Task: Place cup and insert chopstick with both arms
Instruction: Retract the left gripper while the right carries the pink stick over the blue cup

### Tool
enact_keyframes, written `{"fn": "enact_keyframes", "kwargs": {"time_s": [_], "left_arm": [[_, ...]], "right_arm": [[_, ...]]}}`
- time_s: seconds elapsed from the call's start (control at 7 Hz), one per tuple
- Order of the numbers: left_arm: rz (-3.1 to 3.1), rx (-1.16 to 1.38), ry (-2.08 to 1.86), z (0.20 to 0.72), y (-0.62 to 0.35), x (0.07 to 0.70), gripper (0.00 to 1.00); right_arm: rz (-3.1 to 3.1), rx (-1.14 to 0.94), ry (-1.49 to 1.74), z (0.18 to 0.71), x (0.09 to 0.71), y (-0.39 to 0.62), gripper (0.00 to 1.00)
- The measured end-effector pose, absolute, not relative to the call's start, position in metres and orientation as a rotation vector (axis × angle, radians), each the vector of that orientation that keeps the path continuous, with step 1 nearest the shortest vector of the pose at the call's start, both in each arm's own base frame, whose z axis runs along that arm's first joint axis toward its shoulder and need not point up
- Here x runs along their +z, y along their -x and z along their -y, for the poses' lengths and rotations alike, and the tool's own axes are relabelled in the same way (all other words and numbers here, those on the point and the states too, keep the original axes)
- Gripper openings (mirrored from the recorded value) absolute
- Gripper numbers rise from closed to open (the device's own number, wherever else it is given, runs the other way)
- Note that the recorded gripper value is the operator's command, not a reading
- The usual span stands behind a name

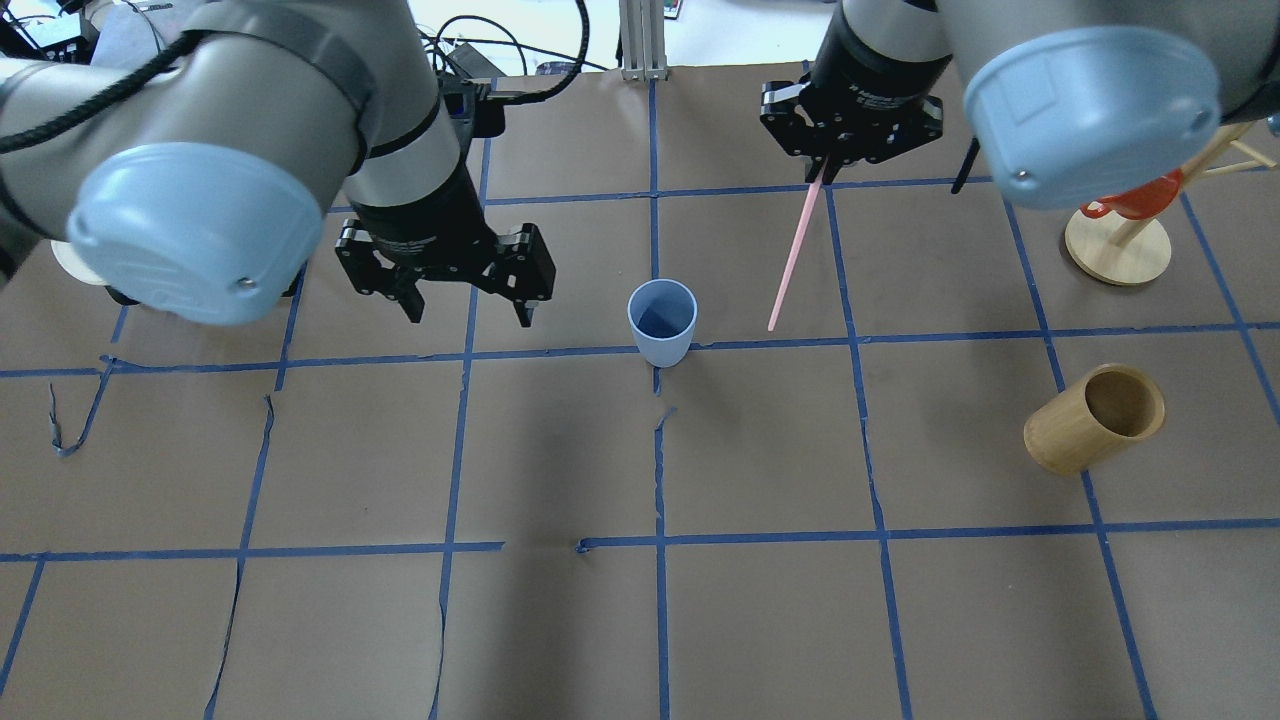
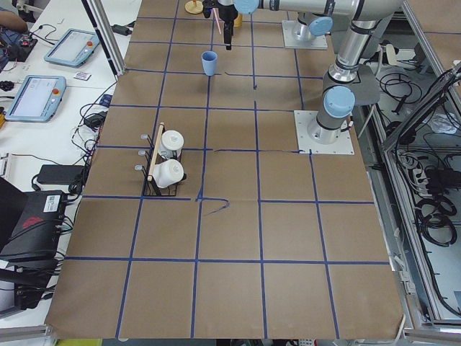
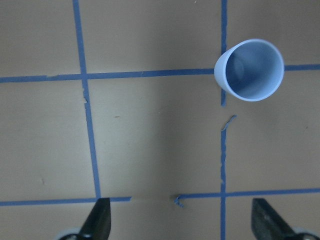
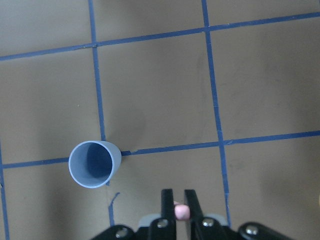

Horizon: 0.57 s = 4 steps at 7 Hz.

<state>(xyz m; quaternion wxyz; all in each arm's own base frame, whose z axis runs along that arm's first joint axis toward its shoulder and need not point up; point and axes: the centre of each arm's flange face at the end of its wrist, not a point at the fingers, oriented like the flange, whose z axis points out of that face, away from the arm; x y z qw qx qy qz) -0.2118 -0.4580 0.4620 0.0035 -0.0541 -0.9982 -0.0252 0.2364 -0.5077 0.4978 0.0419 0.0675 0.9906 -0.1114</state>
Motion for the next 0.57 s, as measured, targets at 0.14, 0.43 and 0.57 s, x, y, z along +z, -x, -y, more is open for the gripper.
{"fn": "enact_keyframes", "kwargs": {"time_s": [0.14,0.43,0.57], "left_arm": [[3.122,-0.033,0.216,0.462,0.183,0.477,1.00],[3.123,0.038,0.207,0.473,0.154,0.502,1.00],[3.124,0.051,0.202,0.475,0.150,0.505,1.00]], "right_arm": [[-3.029,-0.397,-0.206,0.506,0.489,-0.264,0.00],[-3.032,-0.470,-0.206,0.499,0.477,-0.305,0.00],[-3.018,-0.491,-0.226,0.501,0.473,-0.314,0.00]]}}
